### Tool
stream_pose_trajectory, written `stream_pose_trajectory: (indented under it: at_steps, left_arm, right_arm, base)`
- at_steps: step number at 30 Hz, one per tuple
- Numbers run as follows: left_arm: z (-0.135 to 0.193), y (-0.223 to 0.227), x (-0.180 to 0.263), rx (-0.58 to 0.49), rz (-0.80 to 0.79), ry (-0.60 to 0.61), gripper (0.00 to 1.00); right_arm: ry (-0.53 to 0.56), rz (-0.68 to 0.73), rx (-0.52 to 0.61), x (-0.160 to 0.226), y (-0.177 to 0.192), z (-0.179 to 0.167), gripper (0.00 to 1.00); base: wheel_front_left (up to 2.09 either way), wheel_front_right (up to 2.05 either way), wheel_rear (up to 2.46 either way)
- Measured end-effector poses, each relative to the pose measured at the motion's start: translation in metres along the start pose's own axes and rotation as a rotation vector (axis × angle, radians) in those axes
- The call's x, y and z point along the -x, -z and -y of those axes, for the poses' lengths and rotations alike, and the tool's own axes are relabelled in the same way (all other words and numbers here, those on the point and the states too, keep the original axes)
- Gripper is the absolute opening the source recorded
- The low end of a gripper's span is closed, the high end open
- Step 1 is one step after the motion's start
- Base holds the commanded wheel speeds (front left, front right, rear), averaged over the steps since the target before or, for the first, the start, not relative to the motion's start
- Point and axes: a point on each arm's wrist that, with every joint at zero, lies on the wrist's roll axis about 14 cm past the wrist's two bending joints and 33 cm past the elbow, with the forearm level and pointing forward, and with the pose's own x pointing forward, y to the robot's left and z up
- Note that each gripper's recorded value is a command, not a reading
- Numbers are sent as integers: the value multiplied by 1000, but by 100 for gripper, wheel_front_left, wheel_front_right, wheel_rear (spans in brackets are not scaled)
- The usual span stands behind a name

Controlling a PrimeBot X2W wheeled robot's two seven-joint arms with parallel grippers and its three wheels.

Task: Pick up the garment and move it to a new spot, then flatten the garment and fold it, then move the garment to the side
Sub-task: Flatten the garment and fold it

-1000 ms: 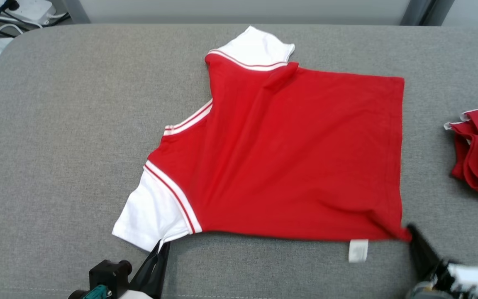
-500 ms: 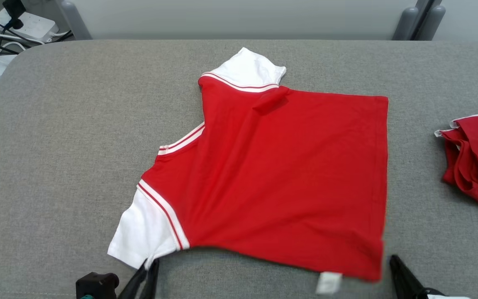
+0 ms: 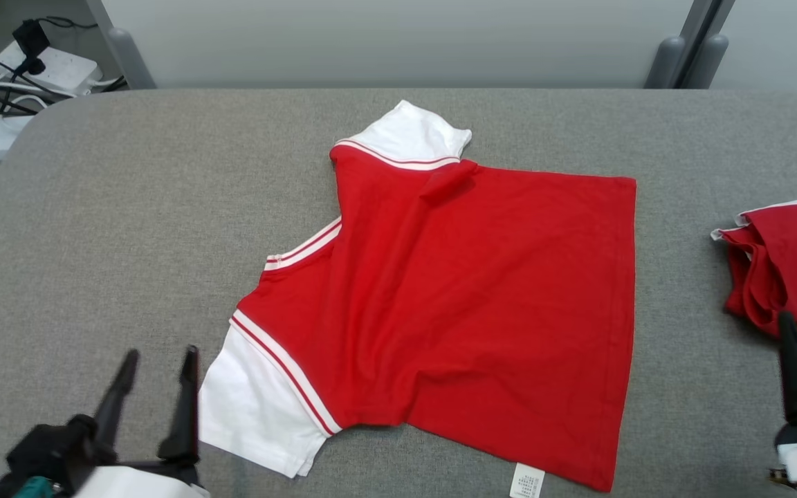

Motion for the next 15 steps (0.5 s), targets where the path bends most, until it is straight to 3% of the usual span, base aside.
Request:
stream_pose_trajectory:
  at_steps: [7, 12, 15]
  left_arm:
    - [-27, -53, -3, -102, 178, -66, 100]
    - [-43, -67, 3, -156, 232, -105, 100]
    - [-48, -63, 11, -157, 233, -120, 100]
  right_arm:
    - [-229, 66, 504, -7, -6, -68, 100]
    - [-301, 63, 696, 2, 9, -96, 100]
    - [-315, 56, 755, 11, 15, -99, 100]
  base:
    - [0, 0, 0]
    - [0, 0, 0]
    - [0, 0, 0]
